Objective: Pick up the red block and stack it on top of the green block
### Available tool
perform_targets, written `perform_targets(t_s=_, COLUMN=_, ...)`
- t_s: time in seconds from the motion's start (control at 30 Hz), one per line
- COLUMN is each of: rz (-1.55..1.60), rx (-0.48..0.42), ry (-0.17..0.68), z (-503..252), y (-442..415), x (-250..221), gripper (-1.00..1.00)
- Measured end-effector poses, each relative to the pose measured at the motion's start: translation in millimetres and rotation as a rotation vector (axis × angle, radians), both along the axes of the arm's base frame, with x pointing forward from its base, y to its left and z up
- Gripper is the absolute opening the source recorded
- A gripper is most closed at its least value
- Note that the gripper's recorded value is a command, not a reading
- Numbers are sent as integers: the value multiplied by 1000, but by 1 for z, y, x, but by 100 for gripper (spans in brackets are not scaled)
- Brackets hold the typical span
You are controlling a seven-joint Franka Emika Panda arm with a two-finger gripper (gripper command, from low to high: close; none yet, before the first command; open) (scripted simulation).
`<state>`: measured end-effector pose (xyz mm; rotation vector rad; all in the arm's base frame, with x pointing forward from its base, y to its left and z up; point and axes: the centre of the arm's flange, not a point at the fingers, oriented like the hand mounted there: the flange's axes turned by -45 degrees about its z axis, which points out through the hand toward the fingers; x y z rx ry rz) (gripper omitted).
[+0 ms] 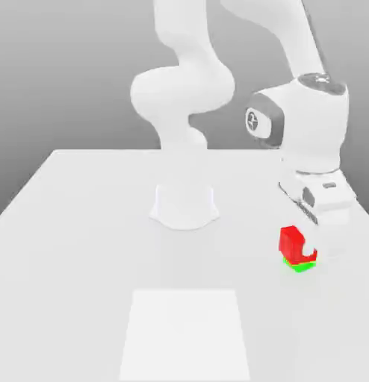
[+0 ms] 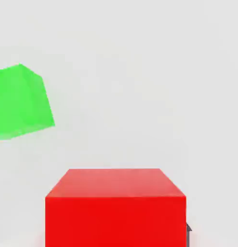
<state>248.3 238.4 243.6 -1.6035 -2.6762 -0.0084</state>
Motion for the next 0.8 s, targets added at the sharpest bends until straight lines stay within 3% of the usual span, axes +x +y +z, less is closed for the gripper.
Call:
perform_targets(t_s=0.1, rz=175, rx=-14, ry=-14, z=-6, y=15, x=-41, gripper=-100)
perform_targets(t_s=0.3, rz=203, rx=-17, ry=-18, z=-53, y=16, x=-47, gripper=-100)
perform_targets(t_s=0.33, rz=204, rx=-17, ry=-17, z=-60, y=16, x=-48, gripper=100)
perform_targets(t_s=0.57, rz=202, rx=-15, ry=-18, z=-61, y=16, x=-47, gripper=100)
perform_targets(t_s=0.8, rz=205, rx=-16, ry=-19, z=-9, y=17, x=-48, gripper=100)
